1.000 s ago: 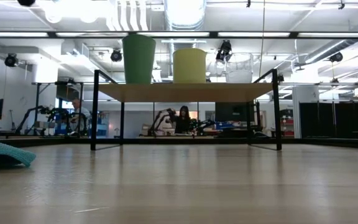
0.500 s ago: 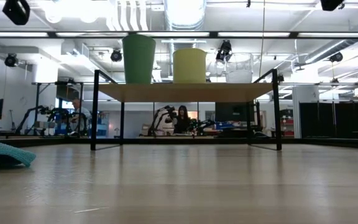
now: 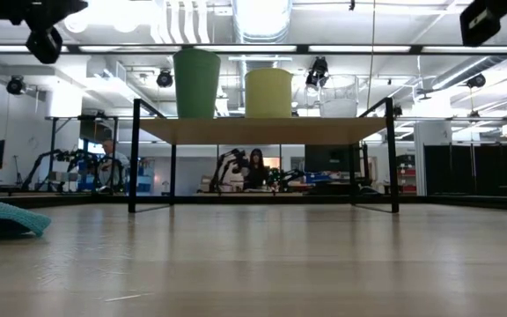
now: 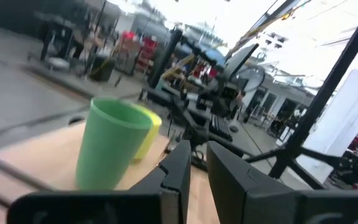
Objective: Stack small to large cups/mugs on shelf
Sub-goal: Return to Home Position
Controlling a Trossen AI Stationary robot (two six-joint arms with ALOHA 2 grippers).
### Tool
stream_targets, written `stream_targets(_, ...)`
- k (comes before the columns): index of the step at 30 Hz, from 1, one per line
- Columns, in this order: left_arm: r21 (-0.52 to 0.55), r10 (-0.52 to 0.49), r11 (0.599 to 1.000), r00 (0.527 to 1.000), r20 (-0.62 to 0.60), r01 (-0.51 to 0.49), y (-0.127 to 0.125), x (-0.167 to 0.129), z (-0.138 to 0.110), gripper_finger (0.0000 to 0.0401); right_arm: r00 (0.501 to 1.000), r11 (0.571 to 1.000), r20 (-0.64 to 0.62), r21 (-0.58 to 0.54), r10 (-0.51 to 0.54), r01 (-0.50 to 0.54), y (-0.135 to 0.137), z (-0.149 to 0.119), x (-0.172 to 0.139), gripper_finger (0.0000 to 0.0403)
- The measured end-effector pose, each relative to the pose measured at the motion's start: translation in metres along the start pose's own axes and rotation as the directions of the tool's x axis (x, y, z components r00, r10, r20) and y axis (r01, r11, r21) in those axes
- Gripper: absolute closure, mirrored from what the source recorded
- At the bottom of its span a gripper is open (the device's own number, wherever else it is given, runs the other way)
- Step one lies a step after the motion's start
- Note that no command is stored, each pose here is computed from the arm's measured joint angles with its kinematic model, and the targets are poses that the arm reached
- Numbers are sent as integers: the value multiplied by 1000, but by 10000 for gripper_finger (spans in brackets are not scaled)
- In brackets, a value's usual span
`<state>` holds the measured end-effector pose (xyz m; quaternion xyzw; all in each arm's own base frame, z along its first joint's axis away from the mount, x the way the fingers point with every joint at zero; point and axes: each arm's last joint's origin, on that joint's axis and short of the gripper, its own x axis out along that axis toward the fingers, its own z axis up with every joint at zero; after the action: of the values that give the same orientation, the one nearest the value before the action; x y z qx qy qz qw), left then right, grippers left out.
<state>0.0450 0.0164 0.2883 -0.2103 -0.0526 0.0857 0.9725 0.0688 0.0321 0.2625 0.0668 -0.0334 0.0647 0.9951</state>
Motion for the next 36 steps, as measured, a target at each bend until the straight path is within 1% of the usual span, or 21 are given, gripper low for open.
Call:
stream_targets(4,73,-27,997,998,55,23,4,6,-3,362,1000,1000,3,-17,-7,7,-4,-20,-3,364)
stream_targets(7,77,-29,997,998,60,24,10,10,-10,362,1000,1000,8,2,-8,8,-5,-36,-4,364)
stream_targets(10,64,-18,998,999,38,15,17,12,-22,362,999,999,-12,19,-36,36,-5,-49,0,364)
stream_targets(13,43,-17,999,999,30,16,24,16,-33,362,999,999,6,28,-44,44,-5,-56,3,364)
stream_targets(16,42,-18,999,999,27,17,28,19,-39,362,998,998,25,17,-54,53,-5,-59,4,364)
stream_targets(21,24,1,1000,1000,-19,-1,37,24,-52,362,998,998,10,-16,-63,63,-5,-65,5,364)
stream_targets(26,48,-18,999,1000,-8,18,40,27,-57,362,998,998,-5,-21,-64,64,-5,-72,6,364)
stream_targets(30,48,-21,999,1000,-9,22,44,29,-63,362,998,997,-19,-29,-67,67,-5,-80,7,364)
stream_targets(34,55,-19,998,1000,-16,19,45,30,-65,362,998,998,-9,-22,-66,66,-5,-91,10,364)
stream_targets(36,73,-18,997,1000,-18,19,45,30,-66,362,998,997,-9,-30,-67,66,-5,-92,10,364)
